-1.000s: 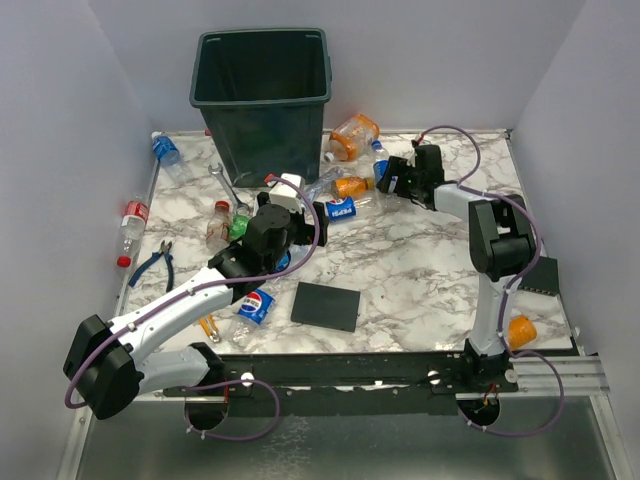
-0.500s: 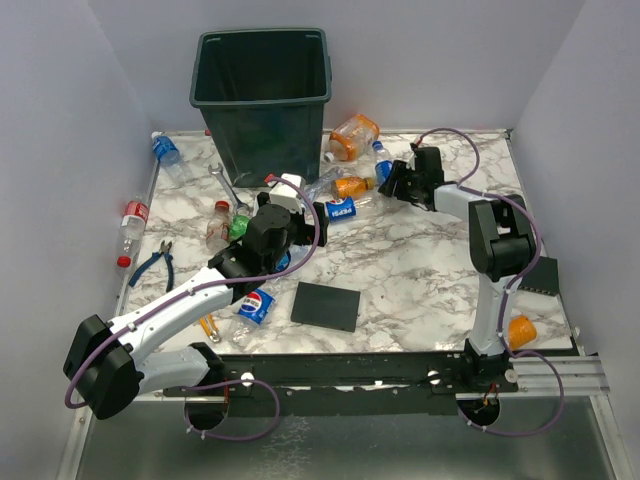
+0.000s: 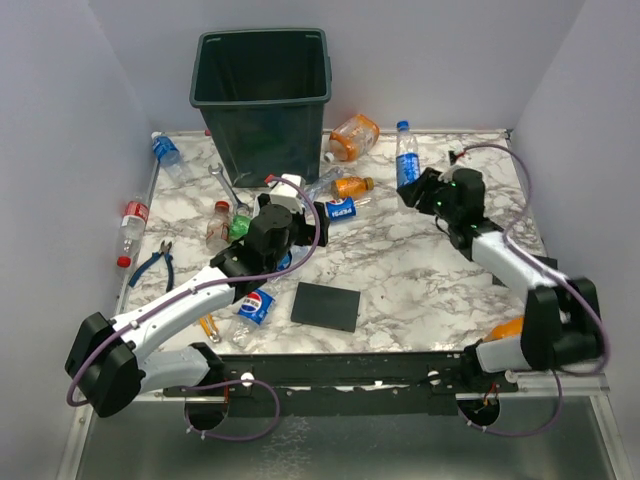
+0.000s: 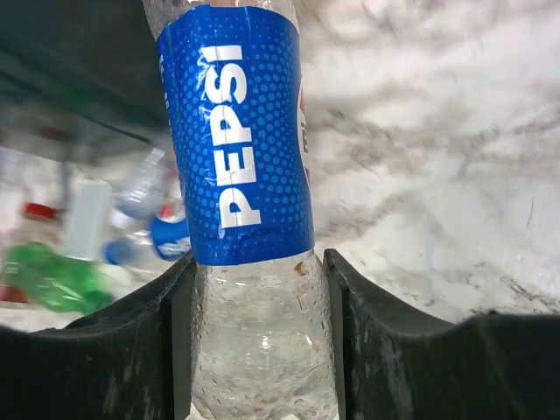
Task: Put the plastic bottles in the bin
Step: Pick up the plastic bottle at the center of the board.
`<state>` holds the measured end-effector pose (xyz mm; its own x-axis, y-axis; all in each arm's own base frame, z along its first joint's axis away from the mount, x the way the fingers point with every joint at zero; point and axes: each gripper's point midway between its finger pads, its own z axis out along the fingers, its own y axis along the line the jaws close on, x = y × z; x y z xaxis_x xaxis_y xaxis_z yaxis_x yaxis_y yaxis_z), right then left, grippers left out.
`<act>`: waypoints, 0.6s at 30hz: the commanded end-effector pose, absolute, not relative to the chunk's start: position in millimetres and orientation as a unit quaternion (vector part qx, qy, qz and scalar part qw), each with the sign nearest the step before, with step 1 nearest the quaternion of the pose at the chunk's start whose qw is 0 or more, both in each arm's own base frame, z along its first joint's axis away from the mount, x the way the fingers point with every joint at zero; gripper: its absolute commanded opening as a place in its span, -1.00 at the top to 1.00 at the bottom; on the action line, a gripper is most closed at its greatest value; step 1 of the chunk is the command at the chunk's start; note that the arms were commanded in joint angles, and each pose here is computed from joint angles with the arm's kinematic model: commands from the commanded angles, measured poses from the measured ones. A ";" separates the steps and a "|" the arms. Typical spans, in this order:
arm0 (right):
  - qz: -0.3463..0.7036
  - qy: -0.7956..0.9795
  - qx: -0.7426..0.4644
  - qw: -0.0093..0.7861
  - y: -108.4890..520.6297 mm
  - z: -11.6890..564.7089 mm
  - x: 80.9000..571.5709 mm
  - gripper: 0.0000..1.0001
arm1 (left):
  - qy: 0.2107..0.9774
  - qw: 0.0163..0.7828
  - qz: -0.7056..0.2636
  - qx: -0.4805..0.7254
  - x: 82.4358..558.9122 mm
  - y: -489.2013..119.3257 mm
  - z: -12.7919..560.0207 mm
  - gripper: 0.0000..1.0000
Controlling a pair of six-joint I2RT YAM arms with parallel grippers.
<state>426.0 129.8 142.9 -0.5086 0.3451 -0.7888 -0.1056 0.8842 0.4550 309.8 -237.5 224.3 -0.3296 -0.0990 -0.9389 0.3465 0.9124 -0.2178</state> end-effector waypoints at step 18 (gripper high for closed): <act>0.472 0.606 -0.133 0.626 171.0 273.3 195.0 0.39 | 0.587 0.615 -0.519 0.083 283.9 -316.2 405.9 -0.98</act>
